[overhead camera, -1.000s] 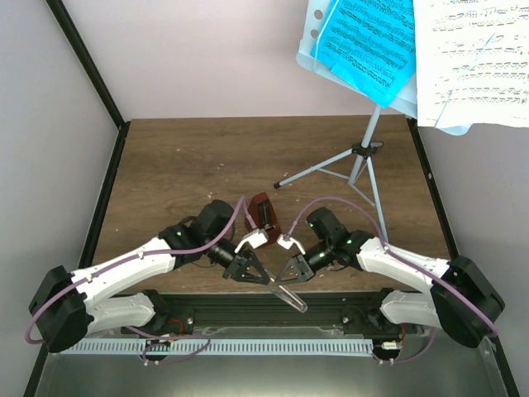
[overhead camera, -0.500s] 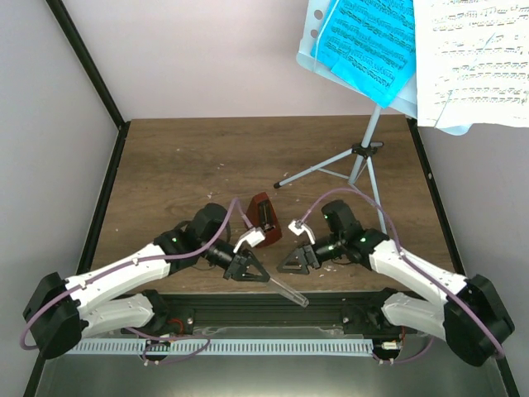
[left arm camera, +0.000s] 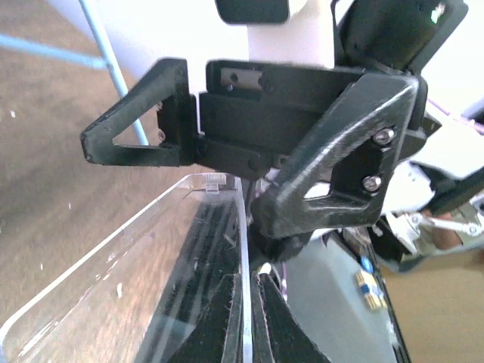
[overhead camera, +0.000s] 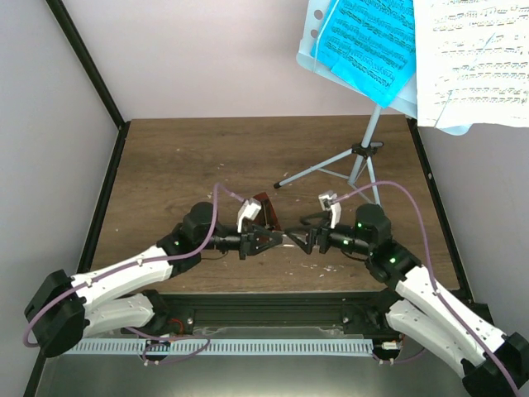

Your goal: Pack up the instrument practice props

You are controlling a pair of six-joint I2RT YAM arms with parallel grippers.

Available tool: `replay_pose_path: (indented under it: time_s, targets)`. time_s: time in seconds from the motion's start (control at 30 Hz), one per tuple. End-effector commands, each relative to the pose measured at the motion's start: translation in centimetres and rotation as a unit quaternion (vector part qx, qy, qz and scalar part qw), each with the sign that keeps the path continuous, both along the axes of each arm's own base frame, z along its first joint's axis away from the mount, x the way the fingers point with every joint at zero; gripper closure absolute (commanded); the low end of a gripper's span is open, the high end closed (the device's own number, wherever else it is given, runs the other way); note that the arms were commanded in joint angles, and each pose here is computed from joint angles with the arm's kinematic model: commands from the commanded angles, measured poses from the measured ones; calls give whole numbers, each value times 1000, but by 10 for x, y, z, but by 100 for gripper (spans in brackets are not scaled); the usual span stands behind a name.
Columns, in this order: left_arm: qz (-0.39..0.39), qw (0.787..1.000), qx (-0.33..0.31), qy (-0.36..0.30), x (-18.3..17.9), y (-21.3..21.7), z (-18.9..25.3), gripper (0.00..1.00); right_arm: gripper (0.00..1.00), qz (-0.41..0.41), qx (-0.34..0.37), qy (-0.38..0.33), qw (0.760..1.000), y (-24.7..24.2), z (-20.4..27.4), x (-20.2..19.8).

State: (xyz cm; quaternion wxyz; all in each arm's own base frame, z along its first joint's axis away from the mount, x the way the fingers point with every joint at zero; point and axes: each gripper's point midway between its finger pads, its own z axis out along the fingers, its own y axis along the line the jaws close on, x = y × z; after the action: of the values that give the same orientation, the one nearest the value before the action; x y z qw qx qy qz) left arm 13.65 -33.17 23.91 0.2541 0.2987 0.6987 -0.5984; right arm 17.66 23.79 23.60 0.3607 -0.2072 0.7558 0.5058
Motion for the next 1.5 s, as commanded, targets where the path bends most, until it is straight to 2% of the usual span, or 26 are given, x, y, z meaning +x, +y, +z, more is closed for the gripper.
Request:
replay_pose_path:
  time_s: [0.0,0.13,0.27,0.43,0.6,0.7,0.77,0.87,1.17,1.23,1.33,1.47]
  targets:
    - [43,995,-74,-41,16,-3,36,100,0,-149,10,-54,987,-32,32,38]
    - [64,991,-103,-63,21,1,52,100,0,-188,51,-75,978,-45,53,39]
    - [103,984,-123,-78,29,11,64,100,0,-187,123,-78,971,-47,68,34]
    - [120,979,-137,-95,27,21,76,100,0,-194,162,-91,963,-52,75,32]
    - [152,968,-161,-117,28,36,93,100,0,-115,243,-96,958,-36,99,14]
    - [164,959,-192,-133,25,45,113,100,0,-90,264,-95,956,-26,108,14]
    - [164,950,-221,-148,21,51,131,100,0,-82,295,-95,947,-22,113,14]
    - [190,939,-242,-154,24,62,151,100,0,-64,351,-131,925,-17,133,4]
    - [231,931,-258,-113,32,76,167,100,0,-67,342,-207,914,0,157,11]
    - [229,931,-265,-99,33,75,168,100,0,-56,332,-228,913,6,166,10]
    - [213,933,-276,-87,31,70,173,100,0,-54,309,-229,922,18,174,20]
    - [199,934,-285,-80,30,65,176,100,0,-48,309,-237,920,24,181,23]
